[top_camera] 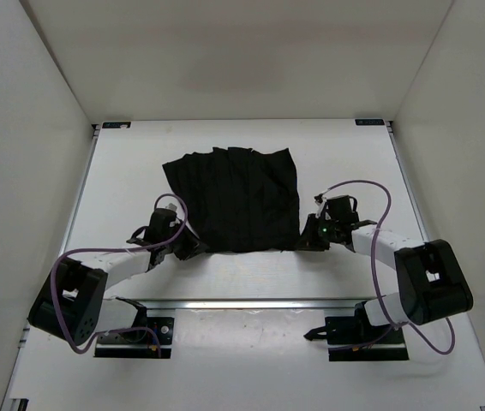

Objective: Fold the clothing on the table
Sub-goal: Flatten the skirt out

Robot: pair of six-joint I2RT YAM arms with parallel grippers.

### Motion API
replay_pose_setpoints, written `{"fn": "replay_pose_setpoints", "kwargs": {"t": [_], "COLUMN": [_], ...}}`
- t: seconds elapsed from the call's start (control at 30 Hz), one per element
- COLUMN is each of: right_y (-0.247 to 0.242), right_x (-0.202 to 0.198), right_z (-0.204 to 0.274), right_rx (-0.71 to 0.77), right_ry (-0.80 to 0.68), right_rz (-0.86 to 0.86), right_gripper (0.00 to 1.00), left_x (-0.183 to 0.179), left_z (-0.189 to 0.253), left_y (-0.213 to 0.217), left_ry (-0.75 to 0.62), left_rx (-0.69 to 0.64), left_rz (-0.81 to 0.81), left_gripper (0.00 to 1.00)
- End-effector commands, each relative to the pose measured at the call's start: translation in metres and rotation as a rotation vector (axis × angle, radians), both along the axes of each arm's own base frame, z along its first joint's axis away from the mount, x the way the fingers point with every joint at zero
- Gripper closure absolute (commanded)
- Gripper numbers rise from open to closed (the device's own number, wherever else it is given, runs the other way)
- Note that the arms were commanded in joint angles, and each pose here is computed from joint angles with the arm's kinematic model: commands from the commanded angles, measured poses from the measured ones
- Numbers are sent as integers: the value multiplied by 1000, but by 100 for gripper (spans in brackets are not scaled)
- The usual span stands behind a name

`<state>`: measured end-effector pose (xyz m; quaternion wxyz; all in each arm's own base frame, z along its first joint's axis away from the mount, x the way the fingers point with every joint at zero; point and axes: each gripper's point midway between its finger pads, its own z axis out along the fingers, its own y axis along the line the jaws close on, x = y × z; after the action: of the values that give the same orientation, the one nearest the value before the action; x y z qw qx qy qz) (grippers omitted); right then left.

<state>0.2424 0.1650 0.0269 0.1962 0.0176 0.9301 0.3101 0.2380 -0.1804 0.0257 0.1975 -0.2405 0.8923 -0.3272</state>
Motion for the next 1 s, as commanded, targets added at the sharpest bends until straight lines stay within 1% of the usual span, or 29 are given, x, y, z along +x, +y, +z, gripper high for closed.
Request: {"fn": "replay_pose_setpoints", "kwargs": {"t": [0.0, 0.03, 0.1, 0.13, 0.17, 0.2, 0.23, 0.27, 0.3, 0.33, 0.37, 0.4, 0.43, 0.47, 0.5, 0.53, 0.57, 0.6, 0.63, 0.67, 0.7, 0.73, 0.77, 0.8, 0.83, 0.87, 0.9, 0.93, 0.97], "right_y": [4, 5, 0, -1, -7, -7, -14, -19, -26, -28, -33, -35, -36, -41, -45, -46, -48, -53, -59, -62, -60, -62, -65, -66, -64, -64, -62, -60, -58], "right_x": [22, 28, 42, 54, 71, 89, 101, 123, 150, 160, 186, 207, 216, 233, 244, 242, 246, 245, 246, 243, 236, 237, 231, 220, 212, 196, 185, 166, 146], "right_z": [12, 19, 27, 43, 54, 78, 85, 108, 150, 154, 193, 253, 257, 300, 345, 397, 406, 429, 428, 431, 424, 388, 357, 356, 304, 265, 260, 227, 182], "right_rx": [0, 3, -28, -29, -45, -45, -44, -46, -47, -63, -88, -102, -124, -148, -160, -159, -162, -152, -159, -160, -169, -194, -217, -214, -232, -232, -222, -215, -223], "right_ry": [-63, -85, -135, -184, -218, -284, -293, -338, -439, -417, -495, -636, -620, -699, -789, -902, -917, -968, -963, -974, -976, -901, -846, -856, -750, -678, -682, -615, -512], "right_rz": [-3, -3, -10, -15, -39, -33, -49, -50, -58, -63, -67, -65, -62, -77, -97, -118, -128, -145, -159, -174, -158, -156, -152, -156, -133, -122, -117, -107, -93], "right_gripper": [100, 100, 100, 100, 100, 100, 100, 100, 100, 100, 100, 100, 100, 100, 100, 100, 100, 100, 100, 100, 100, 100, 100, 100, 100, 100, 100, 100, 100], "left_x": [19, 19, 33, 33, 46, 64, 83, 87, 118, 124, 151, 180, 202, 211, 227, 233, 237, 235, 234, 228, 220, 209, 207, 196, 183, 168, 159, 141, 121], "left_z": [18, 19, 32, 33, 43, 60, 80, 76, 106, 111, 147, 208, 256, 257, 307, 369, 378, 409, 406, 418, 403, 381, 342, 308, 299, 264, 244, 213, 174], "left_y": [6, 9, 13, 13, 16, 18, 16, 17, 14, 18, 14, 12, 11, 13, 16, 23, 24, 33, 41, 50, 52, 57, 57, 59, 58, 58, 59, 59, 56], "left_ry": [-87, -98, -150, -163, -187, -239, -284, -264, -328, -320, -376, -506, -591, -558, -648, -777, -786, -863, -856, -892, -879, -840, -770, -703, -694, -627, -594, -531, -446], "left_rx": [56, 80, 99, 118, 128, 140, 158, 197, 210, 246, 269, 270, 290, 317, 346, 355, 362, 359, 356, 358, 358, 372, 393, 420, 432, 451, 468, 476, 475], "left_rz": [-21, -37, -50, -83, -82, -92, -125, -178, -180, -224, -258, -248, -252, -270, -247, -198, -187, -140, -116, -80, -75, -77, -101, -129, -145, -173, -192, -214, -255], "left_gripper": [100, 100, 100, 100, 100, 100, 100, 100, 100, 100, 100, 100, 100, 100, 100, 100, 100, 100, 100, 100, 100, 100, 100, 100, 100, 100, 100, 100, 100]}}
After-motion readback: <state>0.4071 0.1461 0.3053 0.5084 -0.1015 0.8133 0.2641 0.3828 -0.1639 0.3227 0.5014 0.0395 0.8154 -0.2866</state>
